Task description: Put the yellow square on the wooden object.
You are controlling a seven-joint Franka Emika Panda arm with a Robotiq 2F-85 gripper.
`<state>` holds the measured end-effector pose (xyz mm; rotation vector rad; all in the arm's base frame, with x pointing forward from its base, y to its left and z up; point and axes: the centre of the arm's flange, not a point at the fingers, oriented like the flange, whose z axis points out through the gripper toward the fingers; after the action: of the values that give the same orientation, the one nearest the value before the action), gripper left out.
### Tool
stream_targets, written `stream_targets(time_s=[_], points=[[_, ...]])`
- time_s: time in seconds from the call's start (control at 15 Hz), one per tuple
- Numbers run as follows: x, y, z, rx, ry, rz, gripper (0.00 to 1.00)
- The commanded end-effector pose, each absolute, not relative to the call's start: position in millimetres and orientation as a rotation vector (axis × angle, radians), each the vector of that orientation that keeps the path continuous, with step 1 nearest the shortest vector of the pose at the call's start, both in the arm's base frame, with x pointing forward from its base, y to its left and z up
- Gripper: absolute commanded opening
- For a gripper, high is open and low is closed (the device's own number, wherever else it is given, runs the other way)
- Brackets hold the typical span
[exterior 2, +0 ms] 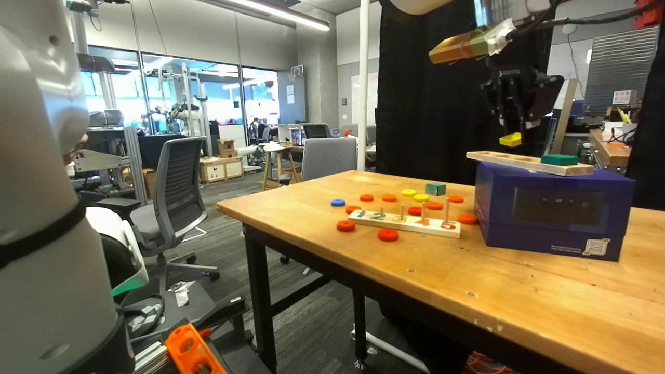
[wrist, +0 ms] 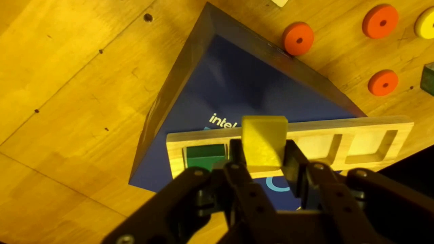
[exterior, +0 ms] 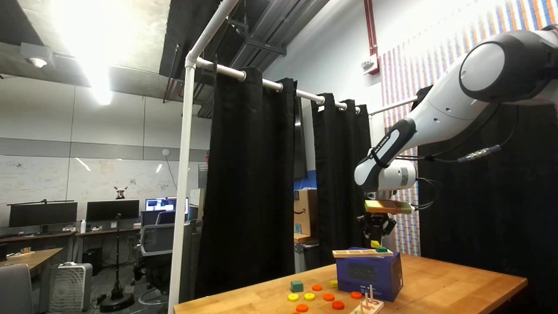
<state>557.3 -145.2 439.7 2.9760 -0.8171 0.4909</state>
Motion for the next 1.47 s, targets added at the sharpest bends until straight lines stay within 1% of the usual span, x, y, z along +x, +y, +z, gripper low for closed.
stream_targets(time_s=[0.0, 0.6, 1.2, 1.27, 1.33, 1.4], points=[[587, -159, 435, 3.011, -0.792, 0.459, 0.15], [622, -158, 429, 3.012, -0.743, 0.393, 0.15], [632, -166, 426, 3.012, -0.746, 0.375, 0.15], [632, -167, 425, 3.013, -0.755, 0.366, 0.57], [632, -168, 423, 3.014, -0.754, 0.362, 0.59], [633, -169, 422, 3.015, -0.757, 0.356, 0.65]])
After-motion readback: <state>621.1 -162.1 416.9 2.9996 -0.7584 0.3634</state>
